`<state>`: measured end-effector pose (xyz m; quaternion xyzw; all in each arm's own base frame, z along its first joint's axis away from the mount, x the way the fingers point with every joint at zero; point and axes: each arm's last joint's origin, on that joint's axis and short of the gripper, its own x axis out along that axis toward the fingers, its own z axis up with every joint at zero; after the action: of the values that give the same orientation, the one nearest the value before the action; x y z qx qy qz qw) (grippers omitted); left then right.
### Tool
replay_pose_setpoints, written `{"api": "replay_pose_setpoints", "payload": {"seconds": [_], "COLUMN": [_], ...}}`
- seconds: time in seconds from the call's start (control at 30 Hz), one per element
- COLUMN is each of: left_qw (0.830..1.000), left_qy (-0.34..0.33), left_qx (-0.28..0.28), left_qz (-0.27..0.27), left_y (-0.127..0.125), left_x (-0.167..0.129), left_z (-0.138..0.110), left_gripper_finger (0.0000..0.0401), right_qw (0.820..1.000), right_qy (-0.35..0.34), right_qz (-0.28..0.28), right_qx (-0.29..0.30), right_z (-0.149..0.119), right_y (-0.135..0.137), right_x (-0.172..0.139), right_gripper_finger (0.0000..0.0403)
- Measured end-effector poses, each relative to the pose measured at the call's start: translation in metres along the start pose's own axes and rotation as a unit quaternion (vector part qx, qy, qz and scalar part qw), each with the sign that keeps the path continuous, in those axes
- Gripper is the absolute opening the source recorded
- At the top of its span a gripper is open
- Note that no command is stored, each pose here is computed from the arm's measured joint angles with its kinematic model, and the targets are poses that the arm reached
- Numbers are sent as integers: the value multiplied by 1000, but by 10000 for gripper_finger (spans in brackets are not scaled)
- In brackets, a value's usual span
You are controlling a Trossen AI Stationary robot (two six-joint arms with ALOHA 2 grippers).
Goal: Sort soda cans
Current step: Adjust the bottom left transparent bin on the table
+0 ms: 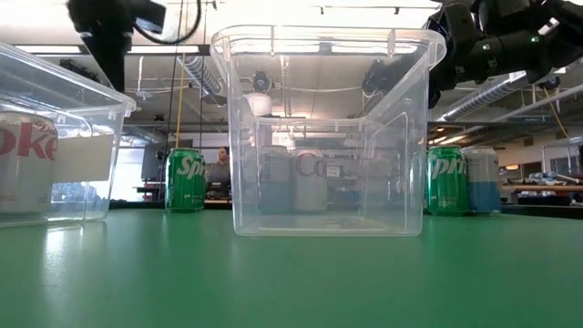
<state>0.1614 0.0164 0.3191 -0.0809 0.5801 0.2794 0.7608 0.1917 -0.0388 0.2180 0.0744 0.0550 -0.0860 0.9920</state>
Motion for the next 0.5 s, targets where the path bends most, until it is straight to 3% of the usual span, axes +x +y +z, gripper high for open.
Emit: {"api": "replay_pose_setpoints", "payload": {"seconds": [0.17,0.37,0.5], "left_qw": [996,988,977], "left_qy": [54,133,175], "left_qx": [-69,-74,-115], "left_qz": [27,-13,-24], "left_y": [28,27,21], "left_x": [14,43,53], "left_z": [3,-8,-19], "left_gripper_finger": [1,1,0], "right_qw": [1000,1000,1000], "right_qy": [0,4,4], "right_qz": [-1,-2,-2], "right_qx": [-7,-13,-13], "right_z": [0,-1,-1], "right_y": [0,0,0], "right_x": [0,0,0], "right_gripper_finger": [92,34,8]}}
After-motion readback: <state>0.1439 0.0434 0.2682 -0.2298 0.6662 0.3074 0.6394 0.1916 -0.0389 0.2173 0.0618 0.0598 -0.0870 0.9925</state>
